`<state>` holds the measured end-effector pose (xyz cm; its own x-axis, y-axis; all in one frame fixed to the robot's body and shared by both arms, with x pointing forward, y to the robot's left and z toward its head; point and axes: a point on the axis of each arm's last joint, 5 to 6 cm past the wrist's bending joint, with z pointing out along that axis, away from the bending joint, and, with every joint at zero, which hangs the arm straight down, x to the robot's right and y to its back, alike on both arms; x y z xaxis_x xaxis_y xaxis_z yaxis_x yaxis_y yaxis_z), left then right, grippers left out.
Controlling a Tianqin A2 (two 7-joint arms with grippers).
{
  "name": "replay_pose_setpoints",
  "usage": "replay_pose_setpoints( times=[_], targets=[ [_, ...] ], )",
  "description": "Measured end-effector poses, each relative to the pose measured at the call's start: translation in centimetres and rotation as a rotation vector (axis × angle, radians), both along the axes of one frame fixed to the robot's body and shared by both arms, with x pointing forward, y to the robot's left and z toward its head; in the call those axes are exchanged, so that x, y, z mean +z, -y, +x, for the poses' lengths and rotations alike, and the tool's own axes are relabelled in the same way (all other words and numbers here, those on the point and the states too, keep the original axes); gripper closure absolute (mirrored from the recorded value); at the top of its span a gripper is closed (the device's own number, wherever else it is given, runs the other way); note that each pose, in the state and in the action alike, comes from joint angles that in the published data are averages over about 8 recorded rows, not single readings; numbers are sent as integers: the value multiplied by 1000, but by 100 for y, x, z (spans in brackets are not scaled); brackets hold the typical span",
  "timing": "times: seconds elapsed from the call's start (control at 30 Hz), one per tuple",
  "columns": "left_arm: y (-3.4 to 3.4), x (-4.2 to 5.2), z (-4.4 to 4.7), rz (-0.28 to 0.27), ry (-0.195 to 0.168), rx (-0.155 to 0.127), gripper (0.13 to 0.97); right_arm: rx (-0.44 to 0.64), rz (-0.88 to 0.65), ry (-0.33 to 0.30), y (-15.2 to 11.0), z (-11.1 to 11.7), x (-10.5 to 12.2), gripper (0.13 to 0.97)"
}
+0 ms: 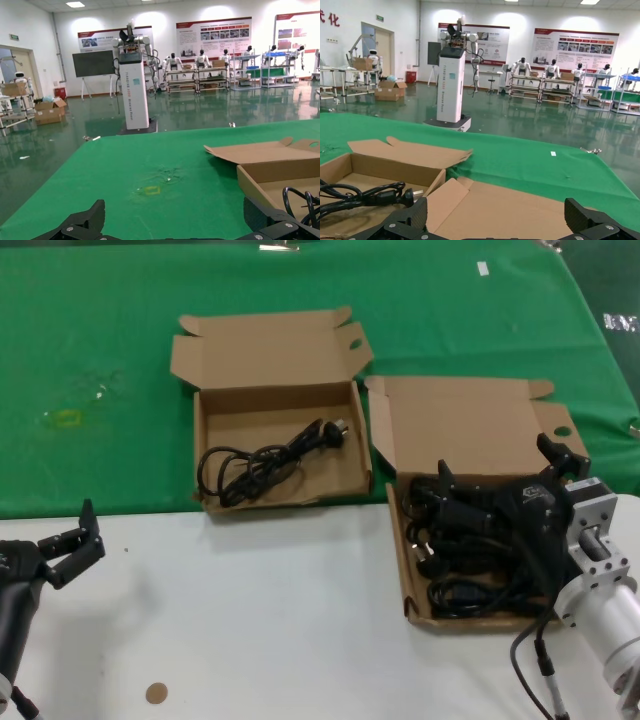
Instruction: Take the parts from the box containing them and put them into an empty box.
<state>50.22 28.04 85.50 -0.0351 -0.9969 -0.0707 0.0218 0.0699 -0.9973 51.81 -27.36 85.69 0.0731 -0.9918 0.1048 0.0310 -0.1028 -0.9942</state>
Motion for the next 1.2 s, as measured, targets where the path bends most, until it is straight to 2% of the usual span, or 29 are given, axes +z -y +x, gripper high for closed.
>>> replay_pose_setpoints(
  times=[1.2],
  targets=[
    [0,0,0,0,0,0,132,0,0,0,0,0,0,130]
  ],
)
